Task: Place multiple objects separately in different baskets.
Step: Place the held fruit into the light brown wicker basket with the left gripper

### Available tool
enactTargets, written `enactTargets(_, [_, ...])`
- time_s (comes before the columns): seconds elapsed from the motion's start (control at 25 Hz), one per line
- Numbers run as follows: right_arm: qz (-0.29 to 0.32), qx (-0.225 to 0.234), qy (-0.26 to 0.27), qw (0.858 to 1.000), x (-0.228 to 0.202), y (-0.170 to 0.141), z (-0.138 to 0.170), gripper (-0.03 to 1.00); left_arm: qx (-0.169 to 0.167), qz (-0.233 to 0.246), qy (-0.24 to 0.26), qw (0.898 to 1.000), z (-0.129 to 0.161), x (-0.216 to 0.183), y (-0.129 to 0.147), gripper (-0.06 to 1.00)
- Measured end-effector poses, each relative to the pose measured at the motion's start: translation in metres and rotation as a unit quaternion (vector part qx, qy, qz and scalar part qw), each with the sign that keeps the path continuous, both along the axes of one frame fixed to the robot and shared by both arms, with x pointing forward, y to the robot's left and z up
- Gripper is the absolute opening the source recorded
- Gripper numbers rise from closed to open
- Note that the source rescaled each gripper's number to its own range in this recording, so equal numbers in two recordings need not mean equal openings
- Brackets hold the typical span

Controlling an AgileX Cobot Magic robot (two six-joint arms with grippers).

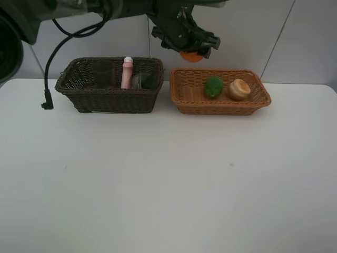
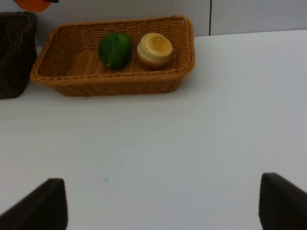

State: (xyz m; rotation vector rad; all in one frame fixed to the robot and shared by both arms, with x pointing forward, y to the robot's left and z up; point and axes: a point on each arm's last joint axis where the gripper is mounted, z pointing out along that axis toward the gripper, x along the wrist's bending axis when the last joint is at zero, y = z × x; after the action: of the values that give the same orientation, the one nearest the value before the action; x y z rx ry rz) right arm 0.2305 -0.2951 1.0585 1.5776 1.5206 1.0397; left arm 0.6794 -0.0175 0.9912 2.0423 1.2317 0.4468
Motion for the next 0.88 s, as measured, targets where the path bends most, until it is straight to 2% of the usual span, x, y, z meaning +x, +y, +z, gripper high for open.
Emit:
enactTargets(0.24, [0.0, 0.0, 0.0, 1.0, 0.0, 0.0, 0.0, 0.82, 0.014, 0.004, 0.029, 0.999, -0.041, 0.01, -0.004, 0.91])
enactTargets(0.52, [0.0, 0.0, 0.0, 1.0, 0.0, 0.0, 0.0, 0.82, 0.015, 0.004, 0.033, 0.999, -0.044, 0.01, -0.005, 0.91])
enactTargets(0.6, [0.0, 0.0, 0.0, 1.0, 0.0, 0.0, 0.0, 0.82, 0.027, -0.007, 0.032, 0.999, -0.044, 0.009, -0.004, 0.91])
enactTargets(0.76, [0.0, 0.0, 0.0, 1.0, 0.0, 0.0, 0.0, 0.82, 0.075, -0.06, 0.017, 0.995, -0.046, 0.008, -0.003, 0.91])
enactTargets(0.88, [0.0, 0.0, 0.0, 1.0, 0.0, 0.0, 0.0, 0.82, 0.084, -0.071, 0.015, 0.994, -0.046, 0.007, -0.003, 0.97])
